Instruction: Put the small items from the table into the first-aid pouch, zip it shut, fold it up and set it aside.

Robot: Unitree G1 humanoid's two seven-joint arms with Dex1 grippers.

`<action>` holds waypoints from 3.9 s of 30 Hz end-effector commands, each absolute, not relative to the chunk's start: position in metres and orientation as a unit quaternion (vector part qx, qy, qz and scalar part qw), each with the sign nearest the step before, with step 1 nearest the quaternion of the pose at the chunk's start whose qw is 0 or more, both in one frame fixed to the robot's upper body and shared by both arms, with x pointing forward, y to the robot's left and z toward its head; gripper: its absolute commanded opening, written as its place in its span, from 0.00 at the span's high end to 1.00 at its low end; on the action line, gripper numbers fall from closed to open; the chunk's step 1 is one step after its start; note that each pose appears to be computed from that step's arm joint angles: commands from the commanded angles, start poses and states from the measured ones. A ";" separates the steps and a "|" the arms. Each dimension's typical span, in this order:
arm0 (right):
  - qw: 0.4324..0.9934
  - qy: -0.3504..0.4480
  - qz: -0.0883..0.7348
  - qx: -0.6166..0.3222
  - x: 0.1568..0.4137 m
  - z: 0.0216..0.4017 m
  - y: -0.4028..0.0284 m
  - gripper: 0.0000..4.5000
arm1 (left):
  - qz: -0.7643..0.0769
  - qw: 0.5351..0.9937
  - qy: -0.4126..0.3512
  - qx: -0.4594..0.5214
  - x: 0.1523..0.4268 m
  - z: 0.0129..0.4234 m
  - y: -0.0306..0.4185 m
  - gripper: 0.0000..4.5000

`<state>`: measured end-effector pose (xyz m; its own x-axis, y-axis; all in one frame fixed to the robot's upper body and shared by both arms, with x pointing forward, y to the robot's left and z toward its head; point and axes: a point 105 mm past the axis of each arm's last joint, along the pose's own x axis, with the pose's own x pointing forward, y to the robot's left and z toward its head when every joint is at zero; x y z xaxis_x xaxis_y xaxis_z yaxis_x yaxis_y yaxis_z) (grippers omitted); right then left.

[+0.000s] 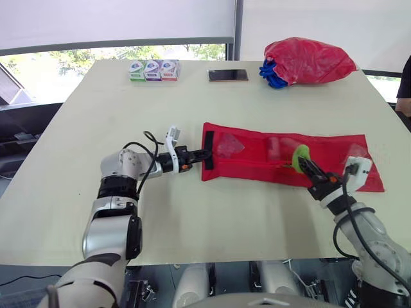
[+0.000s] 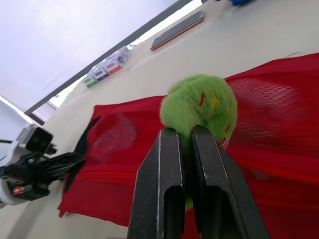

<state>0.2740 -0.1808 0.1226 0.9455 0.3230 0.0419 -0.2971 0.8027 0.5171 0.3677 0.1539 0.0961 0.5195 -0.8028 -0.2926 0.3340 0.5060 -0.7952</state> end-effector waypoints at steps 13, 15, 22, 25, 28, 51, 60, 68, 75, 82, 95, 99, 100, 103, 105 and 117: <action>0.977 -0.014 -0.045 0.209 0.257 0.120 -0.295 0.99 | -0.292 0.853 0.377 -0.213 0.358 0.080 0.223 1.00; 0.977 -0.013 -0.080 0.199 0.258 0.118 -0.309 0.99 | -0.277 0.862 0.374 -0.201 0.362 0.080 0.232 1.00; 0.975 -0.035 -0.154 0.159 0.260 0.123 -0.336 0.99 | -0.256 0.881 0.357 -0.175 0.370 0.086 0.250 1.00; 0.977 -0.034 -0.150 0.146 0.261 0.122 -0.336 0.99 | -0.245 0.888 0.354 -0.164 0.371 0.085 0.257 1.00; 0.979 -0.037 -0.152 0.132 0.263 0.122 -0.336 0.99 | -0.229 0.896 0.351 -0.145 0.371 0.083 0.268 1.00; 0.994 0.011 -0.073 0.076 0.238 0.124 -0.345 0.01 | -0.239 0.895 0.344 -0.155 0.357 0.090 0.280 1.00; 0.984 0.061 0.085 0.141 0.235 0.119 -0.260 0.00 | -0.218 0.915 0.317 -0.118 0.362 0.098 0.296 0.60; 0.970 0.087 0.108 0.200 0.239 0.107 -0.221 0.00 | -0.358 0.919 0.158 0.049 0.370 0.155 0.271 0.01; 0.968 0.120 0.094 0.198 0.244 0.095 -0.215 0.00 | -0.509 0.842 0.079 0.158 0.351 0.191 0.201 0.01; 0.961 0.130 0.046 0.241 0.259 0.088 -0.221 0.00 | -0.649 0.742 0.017 0.168 0.307 0.224 0.136 0.01; 0.915 0.114 -0.012 0.387 0.279 0.089 -0.208 0.00 | -0.726 0.660 0.001 0.196 0.274 0.238 0.109 0.01; 0.895 0.091 -0.020 0.436 0.290 0.093 -0.207 0.00 | -0.730 0.655 -0.003 0.197 0.272 0.241 0.107 0.01; 0.893 0.090 -0.021 0.440 0.291 0.093 -0.207 0.00 | -0.731 0.654 -0.004 0.197 0.272 0.241 0.106 0.01; 0.895 0.089 -0.020 0.437 0.296 0.089 -0.206 0.00 | -0.735 0.651 -0.014 0.189 0.271 0.244 0.103 0.01; 0.887 0.074 -0.013 0.456 0.300 0.093 -0.205 0.00 | -0.738 0.646 -0.013 0.193 0.269 0.242 0.101 0.01; 0.901 0.048 -0.085 0.422 0.306 0.107 -0.236 0.00 | -0.737 0.648 -0.012 0.191 0.269 0.238 0.099 0.01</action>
